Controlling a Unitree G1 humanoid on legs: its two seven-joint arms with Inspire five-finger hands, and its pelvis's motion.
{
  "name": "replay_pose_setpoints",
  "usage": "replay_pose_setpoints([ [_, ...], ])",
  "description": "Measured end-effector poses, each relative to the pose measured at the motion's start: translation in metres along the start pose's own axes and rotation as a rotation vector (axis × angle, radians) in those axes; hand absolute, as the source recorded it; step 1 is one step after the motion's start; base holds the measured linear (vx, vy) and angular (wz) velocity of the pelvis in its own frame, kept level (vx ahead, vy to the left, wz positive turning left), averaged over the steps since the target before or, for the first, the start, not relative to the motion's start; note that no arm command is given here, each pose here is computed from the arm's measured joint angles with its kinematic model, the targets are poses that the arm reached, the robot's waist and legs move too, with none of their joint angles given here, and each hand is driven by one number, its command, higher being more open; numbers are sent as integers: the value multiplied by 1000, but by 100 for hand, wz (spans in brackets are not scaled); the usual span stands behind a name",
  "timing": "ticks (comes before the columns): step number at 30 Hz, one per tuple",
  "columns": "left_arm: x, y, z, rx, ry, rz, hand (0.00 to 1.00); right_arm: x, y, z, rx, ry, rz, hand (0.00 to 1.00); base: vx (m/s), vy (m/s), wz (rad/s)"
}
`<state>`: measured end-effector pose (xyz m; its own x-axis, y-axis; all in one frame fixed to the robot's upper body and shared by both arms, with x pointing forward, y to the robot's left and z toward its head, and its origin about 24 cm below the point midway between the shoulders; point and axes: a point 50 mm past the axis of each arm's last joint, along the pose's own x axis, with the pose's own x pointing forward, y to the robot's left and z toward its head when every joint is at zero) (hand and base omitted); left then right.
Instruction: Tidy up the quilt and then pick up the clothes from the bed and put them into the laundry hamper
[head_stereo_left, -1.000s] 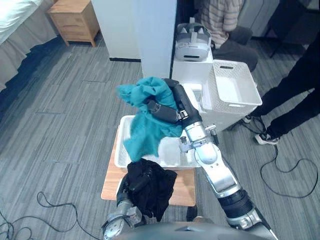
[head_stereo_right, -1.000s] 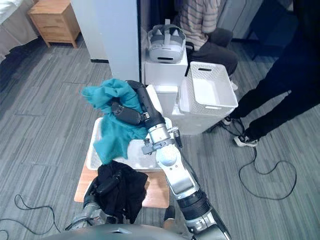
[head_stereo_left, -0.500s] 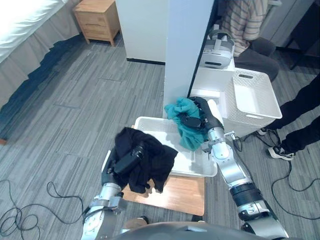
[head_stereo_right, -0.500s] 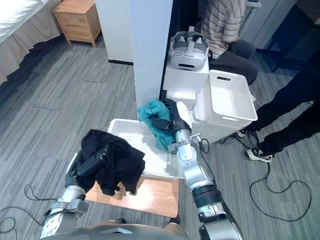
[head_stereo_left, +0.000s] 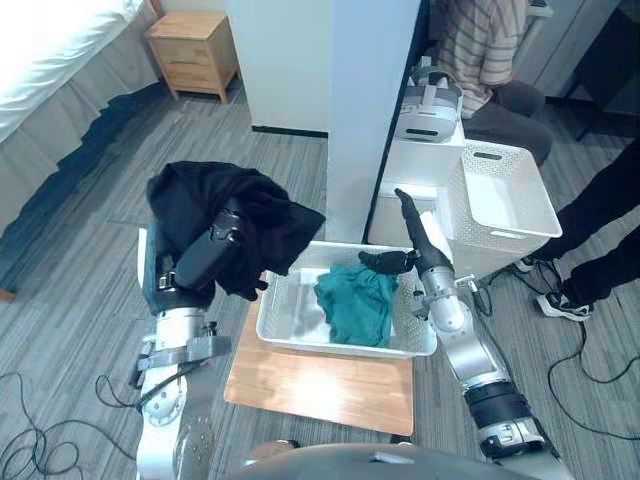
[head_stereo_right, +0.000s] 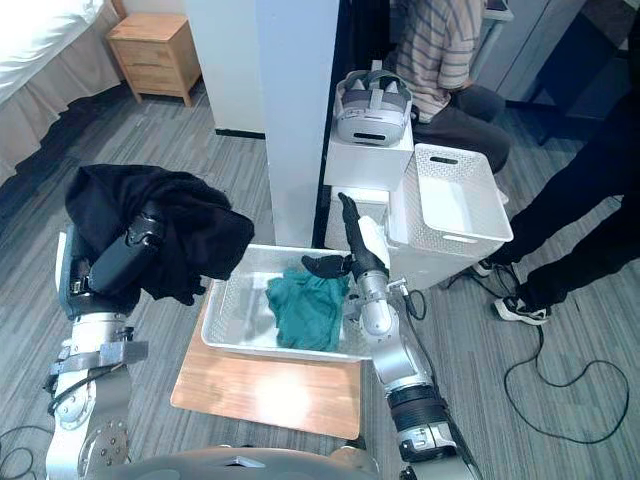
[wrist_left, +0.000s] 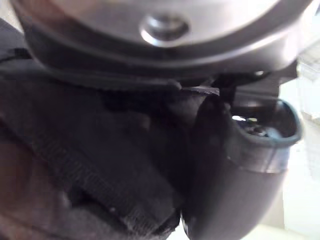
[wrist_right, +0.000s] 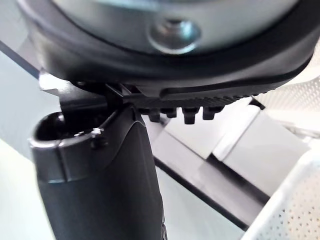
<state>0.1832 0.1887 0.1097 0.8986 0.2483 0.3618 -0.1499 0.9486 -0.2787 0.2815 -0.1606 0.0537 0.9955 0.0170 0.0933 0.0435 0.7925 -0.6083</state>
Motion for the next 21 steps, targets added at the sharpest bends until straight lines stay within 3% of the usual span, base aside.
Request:
replay_pose_setpoints([
  [6,2,13,-47,118,156,121,0,-17,-16,3,59,-9,-91,100,-64,-38,-28],
  [14,-21,14,-107,270,460,75,0,-57,-20,-30,114,145,-114,100,-83,-51,-42],
  [21,-16,7,-115,334,480,16,0,-91,-16,-56,99,281,-76,100,-82,-62,-32],
])
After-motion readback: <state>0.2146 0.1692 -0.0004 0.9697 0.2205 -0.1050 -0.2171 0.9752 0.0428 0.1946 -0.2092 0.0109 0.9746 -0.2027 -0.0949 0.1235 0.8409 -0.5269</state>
